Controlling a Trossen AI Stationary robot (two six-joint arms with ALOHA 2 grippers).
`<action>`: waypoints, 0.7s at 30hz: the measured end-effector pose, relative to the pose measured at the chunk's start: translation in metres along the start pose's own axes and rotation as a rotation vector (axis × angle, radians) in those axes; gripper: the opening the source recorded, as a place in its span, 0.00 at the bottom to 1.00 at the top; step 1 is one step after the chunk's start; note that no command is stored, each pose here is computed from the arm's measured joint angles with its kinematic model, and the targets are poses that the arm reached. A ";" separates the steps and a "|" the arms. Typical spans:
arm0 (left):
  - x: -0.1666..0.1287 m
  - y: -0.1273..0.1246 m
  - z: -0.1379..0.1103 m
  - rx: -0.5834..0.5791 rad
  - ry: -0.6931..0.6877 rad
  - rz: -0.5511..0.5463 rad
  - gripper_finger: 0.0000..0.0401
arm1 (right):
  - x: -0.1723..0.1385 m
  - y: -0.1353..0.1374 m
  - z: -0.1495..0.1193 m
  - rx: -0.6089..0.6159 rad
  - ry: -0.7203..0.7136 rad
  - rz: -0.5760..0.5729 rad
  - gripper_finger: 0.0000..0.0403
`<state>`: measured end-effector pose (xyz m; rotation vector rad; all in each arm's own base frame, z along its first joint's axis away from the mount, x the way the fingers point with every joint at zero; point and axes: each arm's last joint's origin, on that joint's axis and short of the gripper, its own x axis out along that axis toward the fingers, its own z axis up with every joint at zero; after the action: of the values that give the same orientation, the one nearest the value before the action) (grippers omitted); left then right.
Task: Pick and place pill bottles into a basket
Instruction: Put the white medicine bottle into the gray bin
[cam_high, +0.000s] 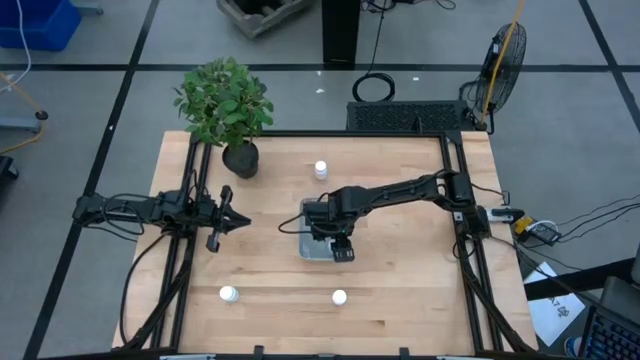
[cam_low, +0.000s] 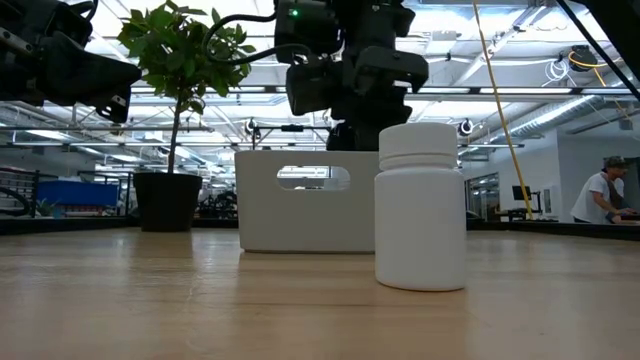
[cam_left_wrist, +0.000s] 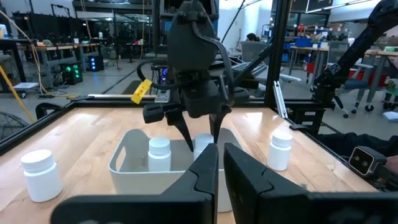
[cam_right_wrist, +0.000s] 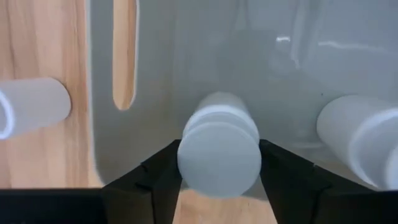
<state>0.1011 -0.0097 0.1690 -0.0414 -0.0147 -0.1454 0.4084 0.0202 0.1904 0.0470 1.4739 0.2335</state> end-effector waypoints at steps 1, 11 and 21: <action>0.000 0.000 0.000 0.000 0.000 0.000 0.08 | 0.001 0.001 0.000 -0.006 0.002 -0.002 0.49; 0.000 0.000 0.000 0.000 0.000 0.000 0.08 | 0.004 0.007 0.000 -0.047 0.014 -0.086 0.56; 0.000 0.000 0.000 0.000 0.000 0.000 0.08 | 0.004 0.008 0.001 -0.045 0.007 -0.078 0.65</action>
<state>0.1011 -0.0097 0.1690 -0.0414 -0.0143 -0.1456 0.4087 0.0283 0.1883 -0.0481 1.4737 0.2036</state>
